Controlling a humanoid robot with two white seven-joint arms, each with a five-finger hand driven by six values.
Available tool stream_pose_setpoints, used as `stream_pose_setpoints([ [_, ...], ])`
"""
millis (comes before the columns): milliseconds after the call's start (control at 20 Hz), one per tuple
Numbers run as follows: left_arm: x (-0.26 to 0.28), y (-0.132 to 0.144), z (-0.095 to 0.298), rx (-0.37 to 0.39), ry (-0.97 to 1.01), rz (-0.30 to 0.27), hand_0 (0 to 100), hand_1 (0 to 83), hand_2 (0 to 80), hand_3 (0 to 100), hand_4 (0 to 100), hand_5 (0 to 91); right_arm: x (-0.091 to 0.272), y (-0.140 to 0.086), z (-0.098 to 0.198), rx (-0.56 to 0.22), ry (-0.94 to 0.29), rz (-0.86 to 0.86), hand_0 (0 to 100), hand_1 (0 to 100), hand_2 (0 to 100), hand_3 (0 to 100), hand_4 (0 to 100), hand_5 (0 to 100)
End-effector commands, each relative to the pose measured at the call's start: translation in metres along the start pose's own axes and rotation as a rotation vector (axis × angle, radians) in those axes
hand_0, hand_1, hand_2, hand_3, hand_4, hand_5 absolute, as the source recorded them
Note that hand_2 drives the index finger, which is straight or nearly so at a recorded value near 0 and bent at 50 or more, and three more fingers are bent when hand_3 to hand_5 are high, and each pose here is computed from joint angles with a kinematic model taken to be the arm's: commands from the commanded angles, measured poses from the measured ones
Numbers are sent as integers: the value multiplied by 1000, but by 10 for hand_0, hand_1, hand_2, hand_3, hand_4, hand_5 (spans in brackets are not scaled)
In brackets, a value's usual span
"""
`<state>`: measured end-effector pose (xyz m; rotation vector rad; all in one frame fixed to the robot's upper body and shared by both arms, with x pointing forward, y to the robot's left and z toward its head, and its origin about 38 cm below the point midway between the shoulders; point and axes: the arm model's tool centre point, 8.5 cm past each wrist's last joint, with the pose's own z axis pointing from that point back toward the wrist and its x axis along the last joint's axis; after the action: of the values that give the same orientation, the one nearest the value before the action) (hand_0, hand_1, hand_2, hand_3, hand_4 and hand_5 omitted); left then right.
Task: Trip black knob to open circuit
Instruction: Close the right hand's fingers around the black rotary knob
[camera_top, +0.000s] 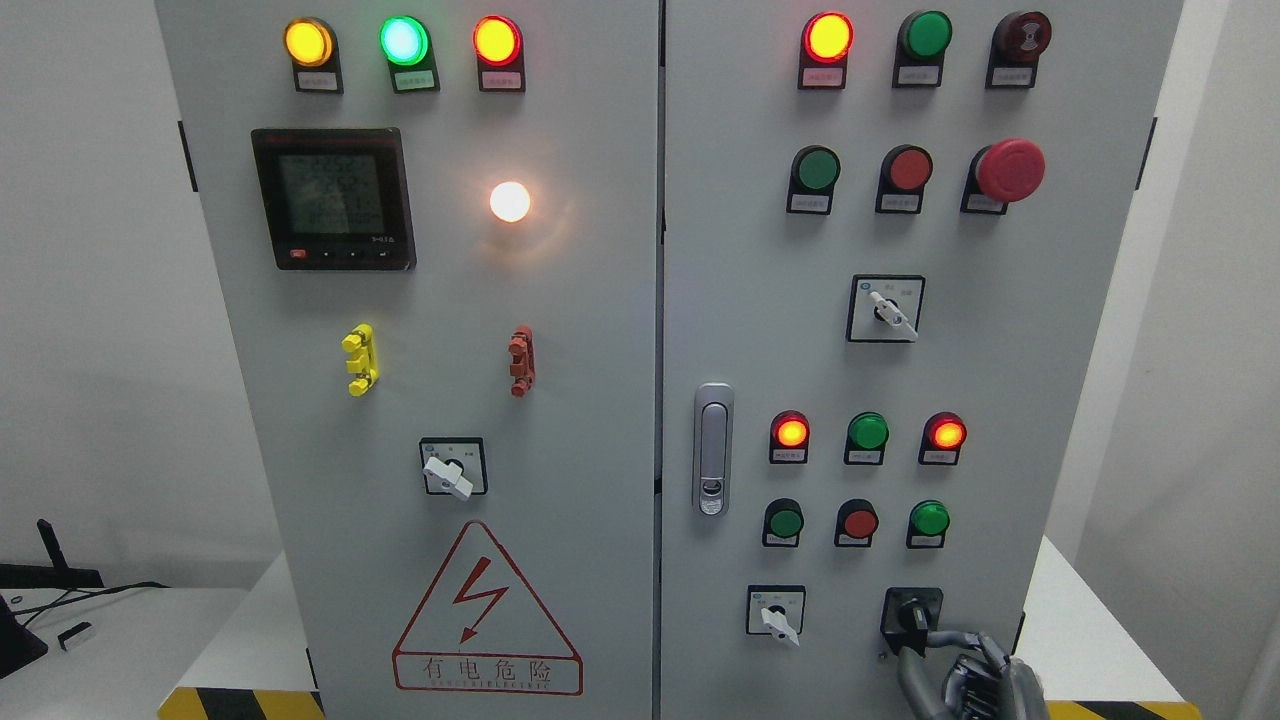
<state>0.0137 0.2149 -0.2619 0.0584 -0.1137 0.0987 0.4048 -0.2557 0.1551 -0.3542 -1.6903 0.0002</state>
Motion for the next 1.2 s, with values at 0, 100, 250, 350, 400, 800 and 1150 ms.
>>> stream_pose_setpoints([
  [0,-1,1,0,2,1,5,120,389,0,0,0,0,1,3,0,7,-2,-2,354,732,481,977,1000,1000],
  [100,0,1,0,2,0,5,120,389,0,0,0,0,2,3,0,6,-4,-2,354,732,481,979,1000,1000],
  [250,0,0,0,1,0,5,120,389,0,0,0,0,2,3,0,6,-4,-1,355,732,482,979,1000,1000],
  [350,0,1,0,2,0,5,120,389,0,0,0,0,2,3,0,6,-4,-1,355,732,482,981,1000,1000],
  [400,0,1,0,2,0,5,120,389,0,0,0,0,2,3,0,6,-4,-1,354,731,481,981,1000,1000],
  [800,0,0,0,1,0,5,120,389,0,0,0,0,2,4,0,12,-6,-1,368,735,479,980,1000,1000],
  [1150,0,0,0,1,0,5,120,389,0,0,0,0,2,6,0,18,-7,-1,372,739,486,978,1000,1000],
])
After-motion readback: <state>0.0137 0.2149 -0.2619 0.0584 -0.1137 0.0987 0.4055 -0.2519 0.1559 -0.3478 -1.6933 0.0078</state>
